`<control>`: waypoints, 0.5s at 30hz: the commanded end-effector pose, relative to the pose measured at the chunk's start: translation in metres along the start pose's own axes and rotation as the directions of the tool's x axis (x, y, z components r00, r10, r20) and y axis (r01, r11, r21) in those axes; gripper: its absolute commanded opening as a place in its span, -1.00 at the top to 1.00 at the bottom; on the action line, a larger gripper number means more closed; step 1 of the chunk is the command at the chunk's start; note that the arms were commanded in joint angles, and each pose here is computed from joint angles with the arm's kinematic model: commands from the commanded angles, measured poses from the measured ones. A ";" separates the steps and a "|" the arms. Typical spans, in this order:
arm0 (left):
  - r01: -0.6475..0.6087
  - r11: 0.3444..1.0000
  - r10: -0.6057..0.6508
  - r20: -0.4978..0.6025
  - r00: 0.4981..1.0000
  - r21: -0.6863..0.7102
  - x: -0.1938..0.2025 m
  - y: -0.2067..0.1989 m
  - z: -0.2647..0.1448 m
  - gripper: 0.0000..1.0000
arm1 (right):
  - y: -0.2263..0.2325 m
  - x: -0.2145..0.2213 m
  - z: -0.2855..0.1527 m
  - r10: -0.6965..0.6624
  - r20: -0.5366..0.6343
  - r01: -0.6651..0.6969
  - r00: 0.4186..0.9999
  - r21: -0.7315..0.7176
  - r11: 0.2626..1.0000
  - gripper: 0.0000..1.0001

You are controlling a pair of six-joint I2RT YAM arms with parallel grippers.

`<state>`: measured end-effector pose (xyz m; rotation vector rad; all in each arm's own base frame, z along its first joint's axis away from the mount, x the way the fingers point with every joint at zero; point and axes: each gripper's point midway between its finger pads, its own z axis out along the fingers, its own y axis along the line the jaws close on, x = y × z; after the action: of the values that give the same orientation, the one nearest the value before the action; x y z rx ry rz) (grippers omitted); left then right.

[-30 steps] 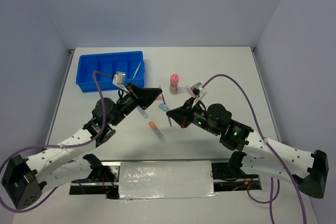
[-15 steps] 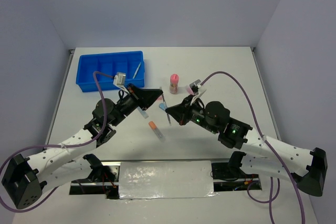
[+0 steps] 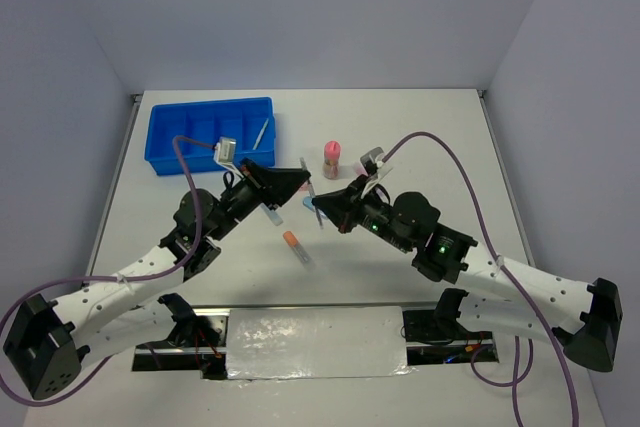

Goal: Sort the stationery into containers
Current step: Close the pen cap on the pen.

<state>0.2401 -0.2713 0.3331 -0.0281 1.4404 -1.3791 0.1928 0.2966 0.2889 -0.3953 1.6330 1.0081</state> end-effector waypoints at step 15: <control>-0.136 0.984 0.149 -0.112 0.983 0.116 0.009 -0.028 0.001 1.00 | 0.025 -0.040 0.003 -0.016 0.120 0.027 0.993 -0.093 0.995 1.00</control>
<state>0.2273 -0.2824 0.3257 0.1296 1.5101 -1.3458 0.1953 0.2965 0.2989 -0.3985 1.5843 1.0015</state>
